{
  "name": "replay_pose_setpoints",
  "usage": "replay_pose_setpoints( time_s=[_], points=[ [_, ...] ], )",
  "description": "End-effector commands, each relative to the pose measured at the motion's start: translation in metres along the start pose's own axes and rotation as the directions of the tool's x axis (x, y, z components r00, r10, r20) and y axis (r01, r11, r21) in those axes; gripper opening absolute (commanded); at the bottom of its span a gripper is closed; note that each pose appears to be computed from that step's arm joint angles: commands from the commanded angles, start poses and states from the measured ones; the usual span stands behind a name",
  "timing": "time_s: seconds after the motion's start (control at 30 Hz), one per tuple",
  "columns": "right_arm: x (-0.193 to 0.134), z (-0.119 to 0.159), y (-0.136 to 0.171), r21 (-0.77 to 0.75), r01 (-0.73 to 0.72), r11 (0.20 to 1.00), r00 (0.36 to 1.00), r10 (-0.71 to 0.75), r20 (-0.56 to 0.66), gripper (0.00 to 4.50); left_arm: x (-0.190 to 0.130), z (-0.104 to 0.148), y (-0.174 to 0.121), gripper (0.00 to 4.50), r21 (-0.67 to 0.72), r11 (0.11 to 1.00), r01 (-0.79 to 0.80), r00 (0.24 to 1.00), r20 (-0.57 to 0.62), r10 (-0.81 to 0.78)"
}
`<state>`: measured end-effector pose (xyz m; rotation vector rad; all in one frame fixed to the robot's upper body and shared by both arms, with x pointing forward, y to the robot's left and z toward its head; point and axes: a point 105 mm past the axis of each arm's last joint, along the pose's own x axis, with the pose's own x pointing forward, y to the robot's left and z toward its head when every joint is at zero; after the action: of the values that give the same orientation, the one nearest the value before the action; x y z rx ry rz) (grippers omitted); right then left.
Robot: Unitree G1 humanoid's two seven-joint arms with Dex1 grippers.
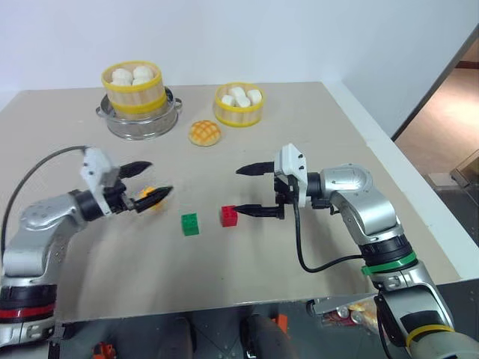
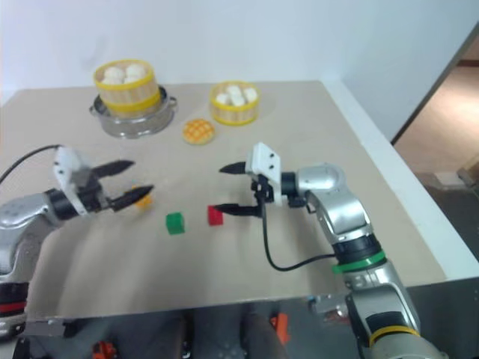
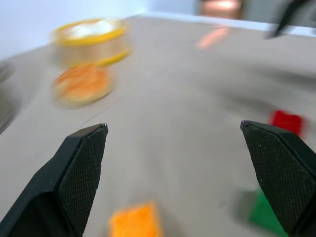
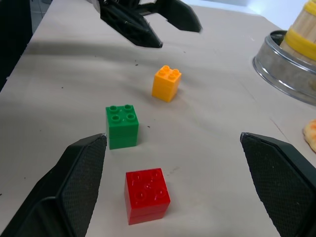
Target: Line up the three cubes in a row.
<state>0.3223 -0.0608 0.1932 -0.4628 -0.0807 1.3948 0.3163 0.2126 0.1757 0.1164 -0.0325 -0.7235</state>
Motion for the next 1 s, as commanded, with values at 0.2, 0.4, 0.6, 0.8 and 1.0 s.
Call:
replay_pose_setpoints(
  time_s=[0.2,0.4,0.6,0.8,1.0],
  points=[
    [0.001,0.011,-0.008,-0.050,0.013,0.999,0.999,-0.011,0.030,4.50,-0.001,-0.010,0.000,4.47,0.038,0.996,-0.087,0.996,-0.025,0.088],
    [0.000,0.011,-0.013,-0.056,0.026,0.998,0.999,-0.024,0.027,4.50,-0.001,-0.029,0.012,4.47,0.014,0.992,-0.124,0.988,-0.096,0.124],
    [-0.001,0.009,-0.012,-0.054,0.034,0.998,0.999,-0.032,0.025,4.50,0.008,-0.043,0.015,4.47,0.003,0.988,-0.156,0.978,-0.143,0.155],
    [-0.001,0.009,-0.011,-0.057,0.038,0.998,0.999,-0.037,0.026,4.50,0.021,-0.049,0.016,3.33,-0.022,0.988,-0.150,0.976,-0.163,0.144],
    [-0.001,0.009,-0.011,-0.059,0.042,0.997,0.999,-0.040,0.026,4.50,0.016,-0.053,0.021,1.33,-0.011,0.989,-0.150,0.970,-0.194,0.145]
  ],
)
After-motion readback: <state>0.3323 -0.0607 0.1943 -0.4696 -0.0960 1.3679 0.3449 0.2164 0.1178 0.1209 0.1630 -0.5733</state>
